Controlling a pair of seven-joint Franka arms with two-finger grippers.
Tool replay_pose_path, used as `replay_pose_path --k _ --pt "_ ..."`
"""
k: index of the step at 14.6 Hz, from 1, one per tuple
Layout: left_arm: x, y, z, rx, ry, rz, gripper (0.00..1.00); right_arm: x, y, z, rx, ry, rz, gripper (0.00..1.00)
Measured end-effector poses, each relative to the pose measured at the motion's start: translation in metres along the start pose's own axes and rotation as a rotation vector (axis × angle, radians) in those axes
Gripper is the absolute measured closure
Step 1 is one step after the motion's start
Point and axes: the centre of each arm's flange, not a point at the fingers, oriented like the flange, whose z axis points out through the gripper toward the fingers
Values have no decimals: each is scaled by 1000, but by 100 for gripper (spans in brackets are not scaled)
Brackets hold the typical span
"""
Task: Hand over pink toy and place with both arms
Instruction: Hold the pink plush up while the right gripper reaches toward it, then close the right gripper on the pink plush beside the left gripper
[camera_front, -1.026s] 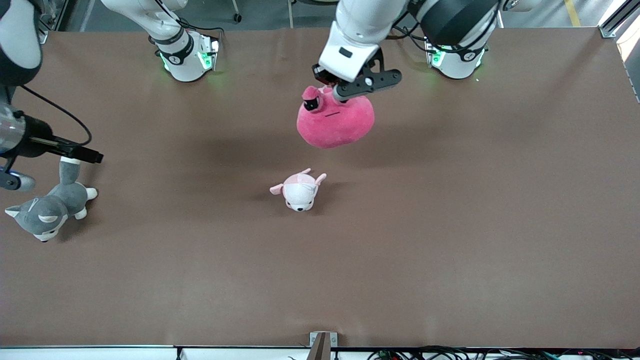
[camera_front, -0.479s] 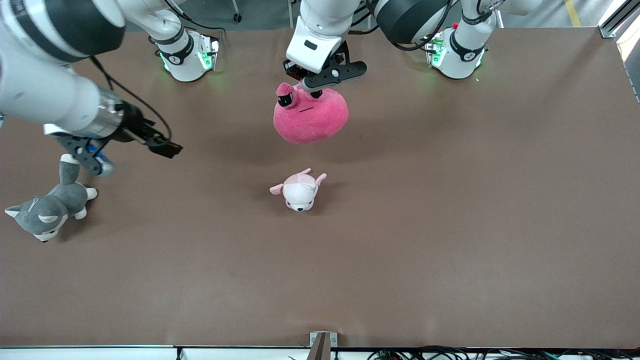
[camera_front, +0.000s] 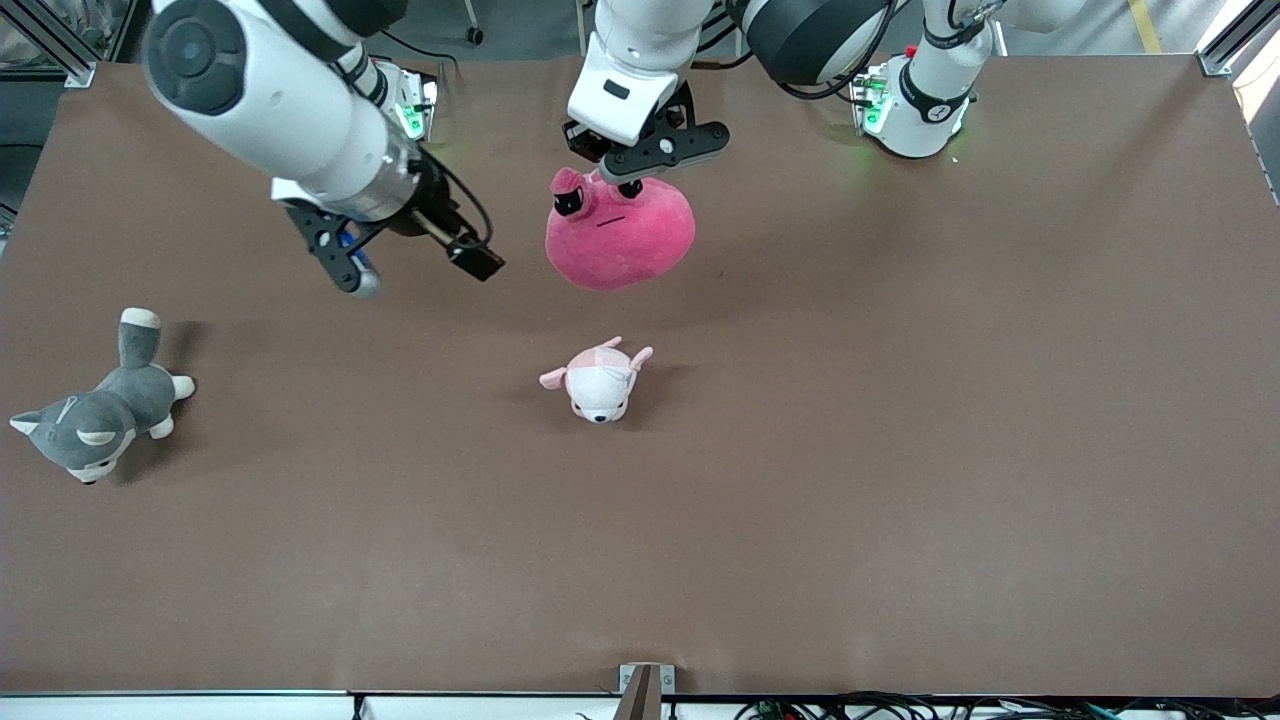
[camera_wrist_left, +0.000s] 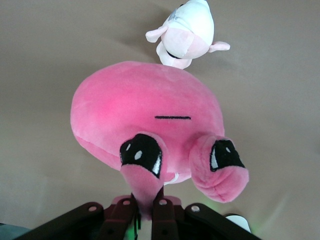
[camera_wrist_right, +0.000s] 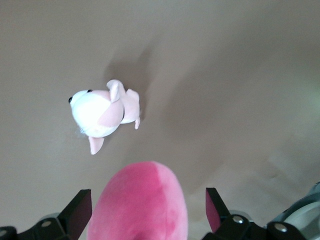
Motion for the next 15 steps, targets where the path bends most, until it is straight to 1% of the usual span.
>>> replay_pose_path --k 1,4,5,8,10,11,15 --pt "0 0 0 0 0 0 91 -9 -2 6 7 -9 5 0" --pt "0 0 -1 -2 1 0 91 -34 -9 26 32 -61 27 0" --pt "0 0 -1 -2 1 0 91 -40 -9 30 36 -69 33 0" --pt "0 0 -1 -2 1 0 91 -54 -7 29 43 -76 33 0" --pt "0 0 -1 -3 1 0 91 -56 -4 23 51 -77 33 3" --pt "0 0 -1 -3 1 0 91 -56 -2 20 55 -77 33 7" --pt "0 0 -1 -3 1 0 91 -69 1 18 52 -79 12 10"
